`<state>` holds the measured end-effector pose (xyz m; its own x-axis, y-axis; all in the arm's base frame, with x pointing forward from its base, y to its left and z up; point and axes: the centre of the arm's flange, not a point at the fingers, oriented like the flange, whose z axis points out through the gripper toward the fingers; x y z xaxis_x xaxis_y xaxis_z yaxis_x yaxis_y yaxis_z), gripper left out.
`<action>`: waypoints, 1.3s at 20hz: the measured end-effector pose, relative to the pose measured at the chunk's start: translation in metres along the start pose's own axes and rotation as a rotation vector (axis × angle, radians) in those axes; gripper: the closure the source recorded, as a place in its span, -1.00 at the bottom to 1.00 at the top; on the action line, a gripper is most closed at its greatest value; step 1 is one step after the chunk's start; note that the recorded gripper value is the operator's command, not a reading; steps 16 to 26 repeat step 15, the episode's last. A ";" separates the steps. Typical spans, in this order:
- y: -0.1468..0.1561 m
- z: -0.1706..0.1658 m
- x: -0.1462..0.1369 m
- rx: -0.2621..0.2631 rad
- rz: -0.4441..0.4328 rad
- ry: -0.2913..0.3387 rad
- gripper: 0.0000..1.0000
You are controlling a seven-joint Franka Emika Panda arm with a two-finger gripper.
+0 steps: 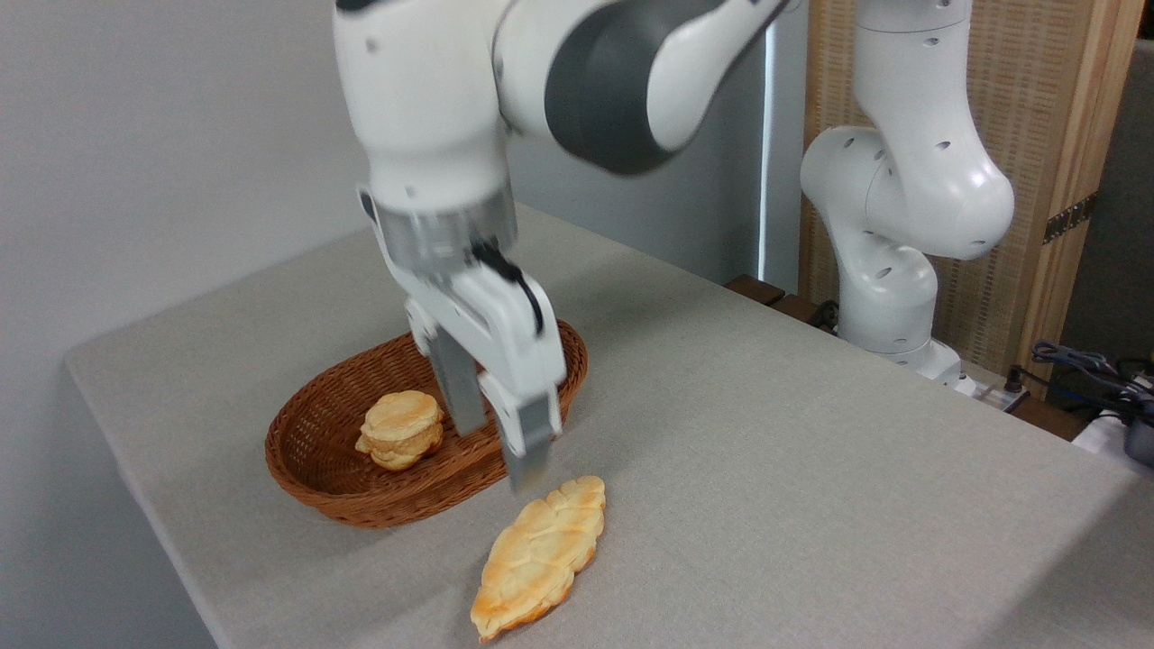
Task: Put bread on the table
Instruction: 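Lower the roll onto the table and open the gripper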
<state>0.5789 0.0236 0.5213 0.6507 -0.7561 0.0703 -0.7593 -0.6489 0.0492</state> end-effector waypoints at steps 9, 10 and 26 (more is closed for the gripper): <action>0.031 -0.039 0.044 0.086 0.053 0.085 -1.00; 0.033 -0.039 0.049 0.093 0.012 0.089 -1.00; 0.045 -0.029 0.068 0.155 -0.137 0.031 -1.00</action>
